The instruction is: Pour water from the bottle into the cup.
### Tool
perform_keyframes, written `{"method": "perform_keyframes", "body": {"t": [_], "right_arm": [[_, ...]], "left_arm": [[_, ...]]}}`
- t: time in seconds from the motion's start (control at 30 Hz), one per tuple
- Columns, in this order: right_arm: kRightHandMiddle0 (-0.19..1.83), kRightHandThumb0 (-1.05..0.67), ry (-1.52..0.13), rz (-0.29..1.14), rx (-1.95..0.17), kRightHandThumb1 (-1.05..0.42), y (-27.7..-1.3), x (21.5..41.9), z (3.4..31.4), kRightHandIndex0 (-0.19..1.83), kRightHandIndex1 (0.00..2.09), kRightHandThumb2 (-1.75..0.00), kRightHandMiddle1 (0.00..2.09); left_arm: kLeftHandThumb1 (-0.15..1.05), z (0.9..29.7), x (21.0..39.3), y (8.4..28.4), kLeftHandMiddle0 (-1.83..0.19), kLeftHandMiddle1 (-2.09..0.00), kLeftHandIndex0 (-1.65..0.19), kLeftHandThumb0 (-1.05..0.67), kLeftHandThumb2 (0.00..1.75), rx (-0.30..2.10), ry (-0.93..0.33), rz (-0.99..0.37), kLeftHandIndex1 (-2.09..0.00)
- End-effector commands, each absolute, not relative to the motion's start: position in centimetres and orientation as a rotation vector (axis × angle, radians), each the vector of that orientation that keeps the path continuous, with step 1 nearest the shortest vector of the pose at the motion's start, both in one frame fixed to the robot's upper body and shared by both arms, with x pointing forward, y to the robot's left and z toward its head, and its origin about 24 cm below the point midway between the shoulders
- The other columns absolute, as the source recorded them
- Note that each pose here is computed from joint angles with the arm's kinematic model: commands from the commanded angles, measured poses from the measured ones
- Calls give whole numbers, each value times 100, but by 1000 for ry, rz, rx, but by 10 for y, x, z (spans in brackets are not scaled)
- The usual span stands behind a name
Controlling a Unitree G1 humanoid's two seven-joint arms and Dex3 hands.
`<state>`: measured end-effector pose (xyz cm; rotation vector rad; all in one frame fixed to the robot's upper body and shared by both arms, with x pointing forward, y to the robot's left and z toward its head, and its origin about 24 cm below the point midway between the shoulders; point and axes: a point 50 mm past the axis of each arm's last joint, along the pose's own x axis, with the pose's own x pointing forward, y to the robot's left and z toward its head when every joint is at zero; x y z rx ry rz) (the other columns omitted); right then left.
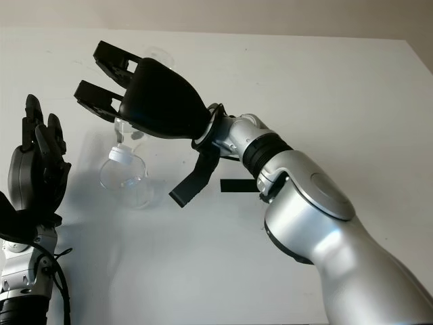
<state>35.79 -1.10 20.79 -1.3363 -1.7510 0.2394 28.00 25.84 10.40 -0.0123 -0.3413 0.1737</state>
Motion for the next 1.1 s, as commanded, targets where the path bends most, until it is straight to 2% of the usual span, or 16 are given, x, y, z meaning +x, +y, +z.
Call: {"method": "perform_keyframes", "body": {"t": [0.0,0.33,0.43,0.47,0.5,0.53,0.57,0.6,0.67,0.7,0.77,0.97,1.07], "right_arm": [[93,-31,-1804,216,-1354,-104,-8,358,222,115,209,-14,209],[90,-32,-1775,223,-1350,-104,-15,360,224,114,209,-9,209],[90,-28,-1583,221,-1170,-104,-19,362,225,114,209,-10,209],[92,-22,-1508,219,-1090,-104,-21,362,226,120,209,-14,209],[96,-17,-1425,222,-1007,-96,-23,363,227,130,209,-31,209],[101,-13,-1355,227,-932,-79,-26,365,230,137,209,-66,209],[103,-10,-1291,233,-871,-68,-29,366,232,141,209,-87,209],[105,-7,-1231,240,-813,-66,-32,368,235,143,209,-90,209],[107,-8,-1122,261,-712,-79,-40,372,238,144,209,-68,209],[105,-11,-1084,267,-670,-92,-45,373,240,145,209,-45,209],[102,-13,-1033,269,-606,-101,-54,375,241,142,209,-27,209],[102,-20,-833,303,-453,-105,-81,384,240,133,209,-21,209],[112,-18,-712,348,-381,-105,-97,386,233,134,209,-24,209]], "left_arm": [[105,105,281,256,18,-5,19,-80,72,-19,-354,171,0],[105,105,281,256,18,-6,19,-80,73,-23,-355,173,0],[105,105,281,255,17,-6,19,-80,73,-26,-357,175,0],[105,105,281,255,17,-6,19,-80,73,-26,-357,176,0],[105,105,281,255,17,-6,19,-80,73,-26,-359,175,0],[105,105,281,255,18,-5,19,-79,73,-25,-358,174,0],[105,105,281,256,18,-5,19,-79,73,-23,-357,174,0],[105,105,281,256,18,-5,19,-80,74,-20,-357,174,0],[105,105,280,257,18,-5,19,-80,74,-14,-354,175,0],[105,105,279,258,18,-5,19,-80,74,-13,-353,175,0],[105,104,279,259,18,-5,19,-80,74,-10,-350,176,0],[105,104,278,260,18,-5,19,-80,73,-24,-344,179,0],[105,104,278,260,19,-5,19,-80,74,-20,-345,172,0]]}}
